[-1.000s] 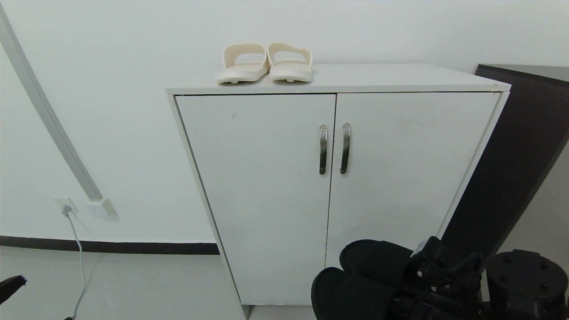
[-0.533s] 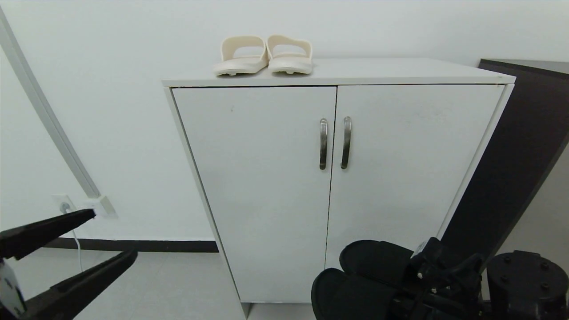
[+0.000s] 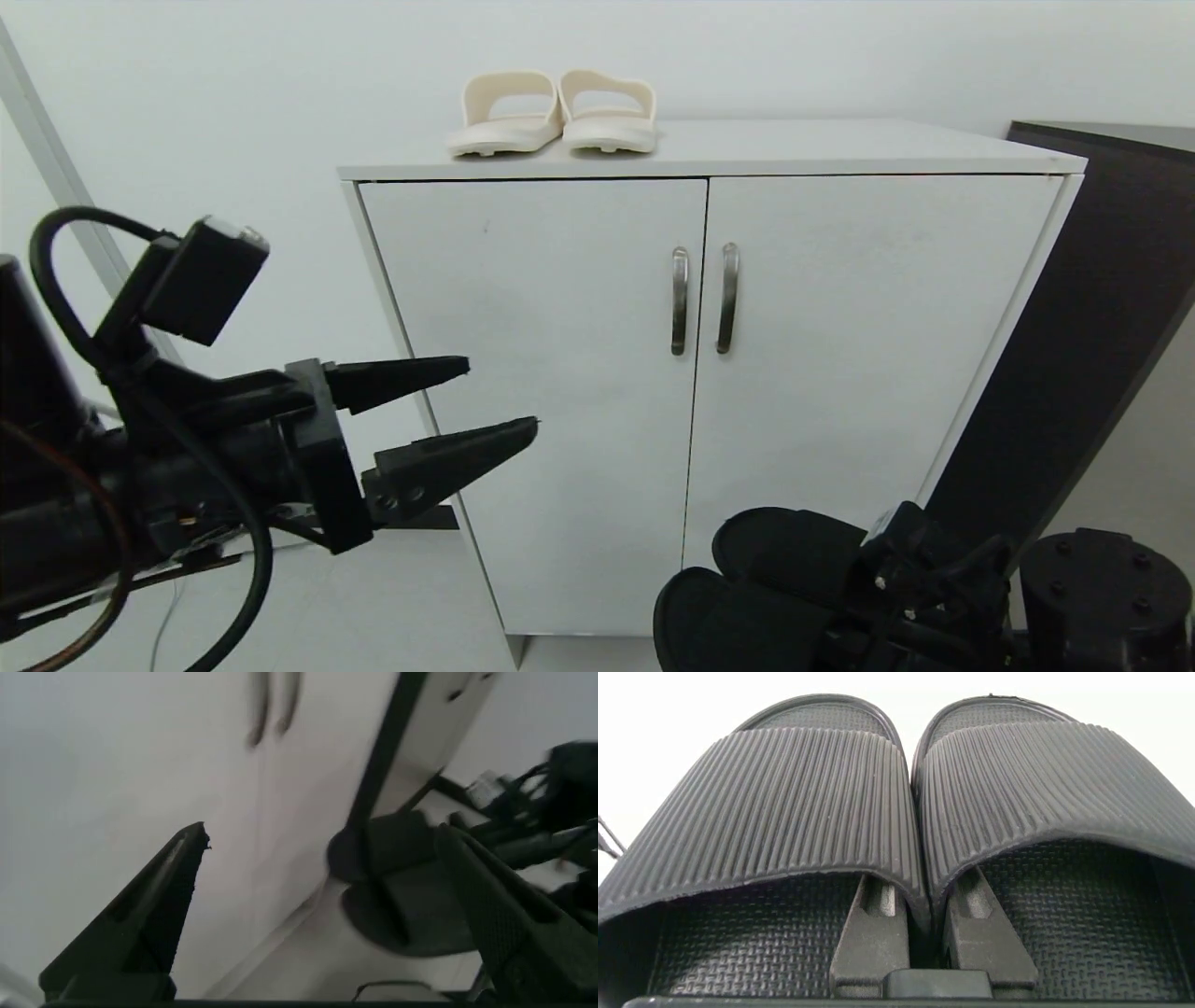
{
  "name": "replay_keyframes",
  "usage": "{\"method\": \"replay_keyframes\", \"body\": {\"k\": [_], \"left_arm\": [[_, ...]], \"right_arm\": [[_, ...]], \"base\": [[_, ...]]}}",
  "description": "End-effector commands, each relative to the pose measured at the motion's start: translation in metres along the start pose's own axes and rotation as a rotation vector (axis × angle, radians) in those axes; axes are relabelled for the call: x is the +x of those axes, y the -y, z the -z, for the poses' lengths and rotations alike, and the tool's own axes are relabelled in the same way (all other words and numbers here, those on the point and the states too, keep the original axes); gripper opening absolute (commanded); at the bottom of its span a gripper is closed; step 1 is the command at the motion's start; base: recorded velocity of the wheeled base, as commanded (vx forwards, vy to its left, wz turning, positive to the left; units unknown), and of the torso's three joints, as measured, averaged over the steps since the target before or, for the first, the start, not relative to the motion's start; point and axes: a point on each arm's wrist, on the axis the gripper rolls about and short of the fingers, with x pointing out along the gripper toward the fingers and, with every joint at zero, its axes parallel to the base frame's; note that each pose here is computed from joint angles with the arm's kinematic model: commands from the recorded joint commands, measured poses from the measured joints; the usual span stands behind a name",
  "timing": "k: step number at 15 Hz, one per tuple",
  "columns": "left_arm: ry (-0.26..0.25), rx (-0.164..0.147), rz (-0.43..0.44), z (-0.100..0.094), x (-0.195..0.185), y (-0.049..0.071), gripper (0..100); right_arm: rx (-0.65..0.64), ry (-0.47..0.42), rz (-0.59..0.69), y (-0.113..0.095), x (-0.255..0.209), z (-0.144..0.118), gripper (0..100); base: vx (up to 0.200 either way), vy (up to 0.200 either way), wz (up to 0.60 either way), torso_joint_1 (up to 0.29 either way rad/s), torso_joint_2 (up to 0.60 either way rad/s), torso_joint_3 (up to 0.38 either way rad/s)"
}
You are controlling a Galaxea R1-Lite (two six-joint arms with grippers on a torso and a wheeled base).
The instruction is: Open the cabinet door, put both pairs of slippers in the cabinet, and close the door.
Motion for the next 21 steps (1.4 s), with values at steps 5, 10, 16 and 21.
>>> {"method": "replay_keyframes", "body": {"k": [5,10,16,21], "left_arm": [[0.011,-0.085,0.157,-0.023,0.074,0.027,100],[-0.018,-0.173,0.283,-0.026,0.114,0.024,100],[-0.035,-0.258,0.341,-0.024,0.164,0.007,100],[0.008,-0.252,0.246,-0.031,0.173,0.000,100]], "right_arm": [[-0.009,0.001,-0.020,-0.005,0.000,0.000,0],[-0.023,-0.030,-0.022,-0.004,-0.003,0.008,0],[-0.029,-0.045,-0.021,-0.004,-0.001,0.011,0],[-0.031,-0.061,-0.020,-0.004,0.001,0.013,0]], "base": [[0.000,0.000,0.00,0.000,0.00,0.000],[0.000,0.000,0.00,0.000,0.00,0.000],[0.000,0.000,0.00,0.000,0.00,0.000],[0.000,0.000,0.00,0.000,0.00,0.000]]}}
